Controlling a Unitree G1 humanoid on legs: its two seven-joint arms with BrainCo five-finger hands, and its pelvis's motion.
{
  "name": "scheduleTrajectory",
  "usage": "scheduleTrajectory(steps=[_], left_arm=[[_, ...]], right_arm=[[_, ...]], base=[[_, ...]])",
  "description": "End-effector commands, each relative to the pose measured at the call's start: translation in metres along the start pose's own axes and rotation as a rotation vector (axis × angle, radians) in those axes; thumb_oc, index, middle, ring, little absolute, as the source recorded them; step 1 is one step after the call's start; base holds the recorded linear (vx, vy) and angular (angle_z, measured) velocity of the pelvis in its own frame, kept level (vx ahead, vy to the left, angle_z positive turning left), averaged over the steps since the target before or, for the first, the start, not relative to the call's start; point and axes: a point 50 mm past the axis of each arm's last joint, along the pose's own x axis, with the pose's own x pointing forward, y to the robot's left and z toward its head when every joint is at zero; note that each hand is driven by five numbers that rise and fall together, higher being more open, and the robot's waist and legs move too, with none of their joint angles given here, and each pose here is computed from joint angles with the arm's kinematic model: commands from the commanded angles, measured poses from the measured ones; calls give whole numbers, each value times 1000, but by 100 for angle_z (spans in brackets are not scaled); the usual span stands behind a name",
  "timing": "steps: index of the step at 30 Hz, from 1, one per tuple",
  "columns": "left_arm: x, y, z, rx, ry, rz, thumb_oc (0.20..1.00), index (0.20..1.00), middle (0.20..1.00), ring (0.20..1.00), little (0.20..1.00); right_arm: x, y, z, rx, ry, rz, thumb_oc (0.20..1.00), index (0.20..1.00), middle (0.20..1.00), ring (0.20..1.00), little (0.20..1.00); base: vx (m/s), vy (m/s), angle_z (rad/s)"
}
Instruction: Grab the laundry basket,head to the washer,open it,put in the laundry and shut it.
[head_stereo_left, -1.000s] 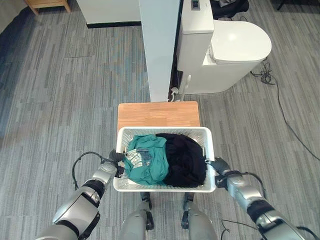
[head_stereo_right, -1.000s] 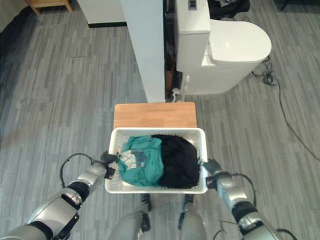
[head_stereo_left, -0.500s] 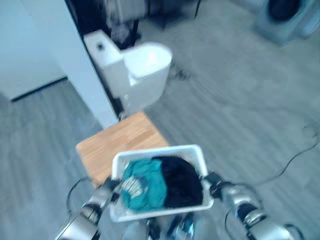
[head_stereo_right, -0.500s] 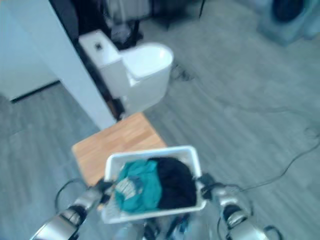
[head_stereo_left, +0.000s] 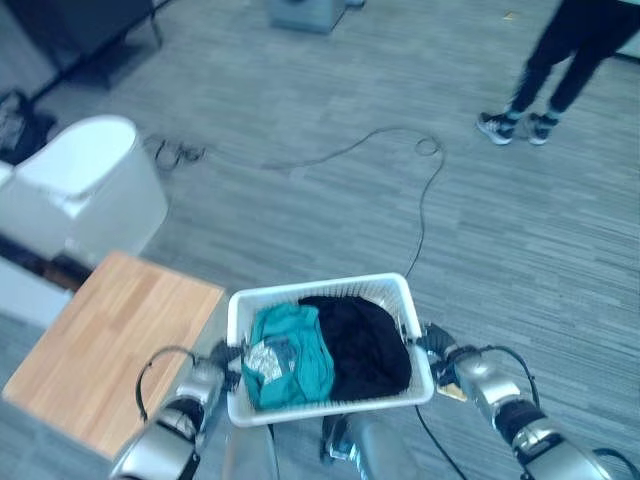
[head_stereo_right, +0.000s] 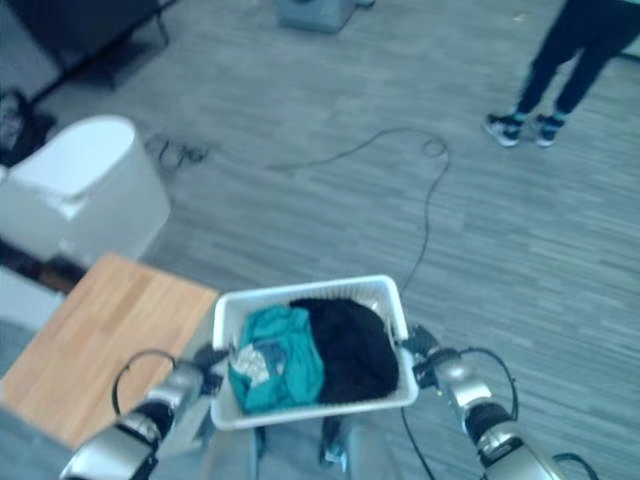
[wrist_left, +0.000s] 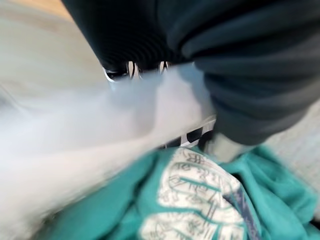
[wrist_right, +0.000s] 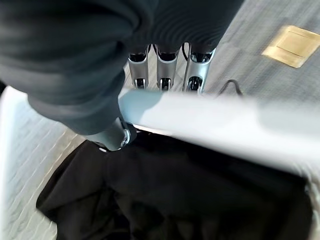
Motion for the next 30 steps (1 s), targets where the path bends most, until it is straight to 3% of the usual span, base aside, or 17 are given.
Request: scheduleTrajectory(steps=[1, 14, 30], left_arm=[[-2, 5, 18, -34, -113, -73, 200, 200, 200, 200, 200], [-8, -20, 32, 11, -217, -151, 200, 200, 200, 200, 200], [-9, -47, 20, 28, -168, -215, 200, 200, 200, 200, 200]], right_arm=[[2, 23, 7, 53, -56, 87, 200, 200, 200, 200, 200], [3, 31, 4, 26, -34, 122, 200, 200, 200, 200, 200], [-8, 36, -31, 143, 49, 123, 200, 200, 200, 200, 200]], base=[[-12, 208, -68], [4, 100, -51], [35, -6, 6]])
